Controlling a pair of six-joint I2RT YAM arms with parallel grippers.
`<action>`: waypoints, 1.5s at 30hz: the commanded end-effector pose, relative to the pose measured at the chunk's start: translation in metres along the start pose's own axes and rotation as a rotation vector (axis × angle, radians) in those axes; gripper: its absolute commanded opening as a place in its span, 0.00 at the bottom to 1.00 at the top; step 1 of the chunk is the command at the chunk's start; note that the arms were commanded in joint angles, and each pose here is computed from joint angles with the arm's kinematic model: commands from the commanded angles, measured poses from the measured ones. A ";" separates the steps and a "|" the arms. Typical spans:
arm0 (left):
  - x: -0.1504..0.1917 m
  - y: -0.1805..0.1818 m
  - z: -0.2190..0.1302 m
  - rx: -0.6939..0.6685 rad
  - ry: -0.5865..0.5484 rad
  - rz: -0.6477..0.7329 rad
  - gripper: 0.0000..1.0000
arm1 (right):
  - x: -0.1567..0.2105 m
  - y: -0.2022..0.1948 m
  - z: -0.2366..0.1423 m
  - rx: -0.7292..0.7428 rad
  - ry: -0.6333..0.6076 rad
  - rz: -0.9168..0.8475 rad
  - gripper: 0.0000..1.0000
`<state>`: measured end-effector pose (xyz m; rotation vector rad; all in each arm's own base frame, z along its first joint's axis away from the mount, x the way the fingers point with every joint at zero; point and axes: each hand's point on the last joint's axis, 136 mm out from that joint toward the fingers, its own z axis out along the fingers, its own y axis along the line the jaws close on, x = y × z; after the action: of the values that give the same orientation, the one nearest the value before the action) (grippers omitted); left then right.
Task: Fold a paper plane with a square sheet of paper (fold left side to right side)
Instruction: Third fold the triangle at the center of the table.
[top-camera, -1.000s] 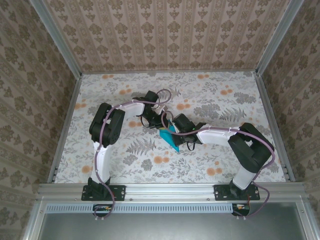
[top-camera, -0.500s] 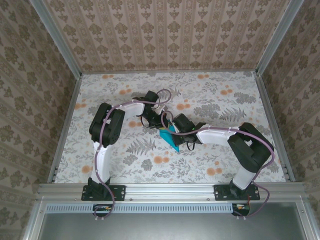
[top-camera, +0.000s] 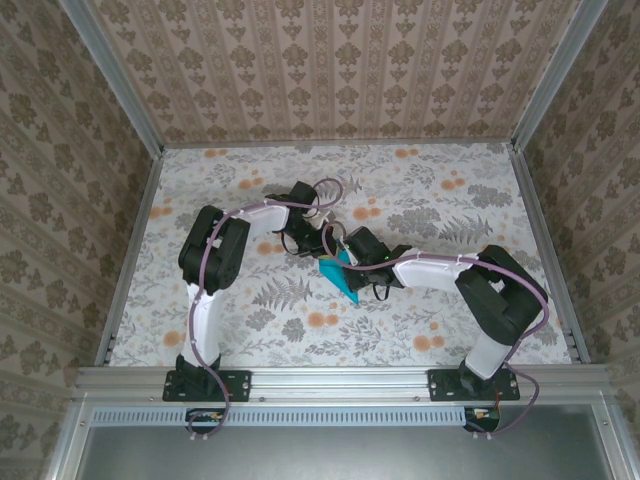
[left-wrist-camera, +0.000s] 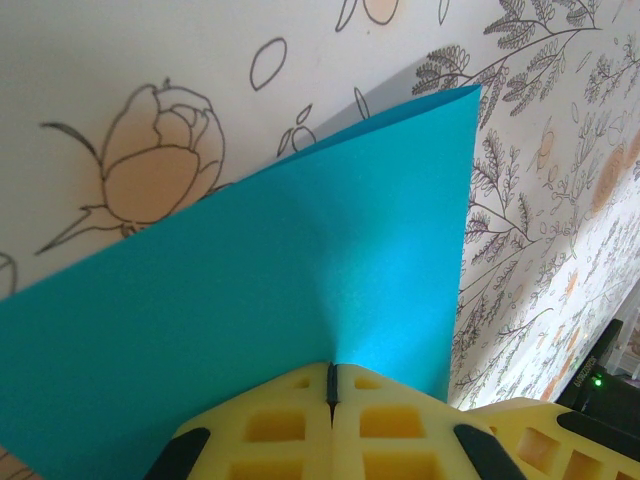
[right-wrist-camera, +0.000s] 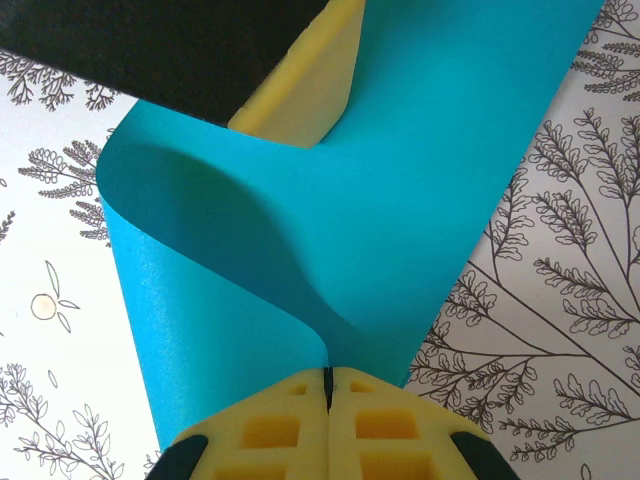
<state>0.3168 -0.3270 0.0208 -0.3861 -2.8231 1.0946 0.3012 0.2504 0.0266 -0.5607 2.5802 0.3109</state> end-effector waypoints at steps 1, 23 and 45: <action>0.014 0.029 0.017 -0.098 0.050 -0.025 0.03 | -0.010 -0.004 0.002 0.022 -0.018 0.022 0.00; 0.003 0.012 -0.002 -0.087 0.015 0.023 0.17 | 0.021 -0.004 0.014 0.012 0.094 0.009 0.00; 0.021 -0.026 -0.078 0.172 -0.165 0.073 0.13 | 0.036 0.001 0.015 -0.012 0.168 -0.019 0.00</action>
<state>0.3185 -0.2731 0.0875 -0.3938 -2.9387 1.2632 0.2990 0.2540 0.0181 -0.5885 2.6201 0.3163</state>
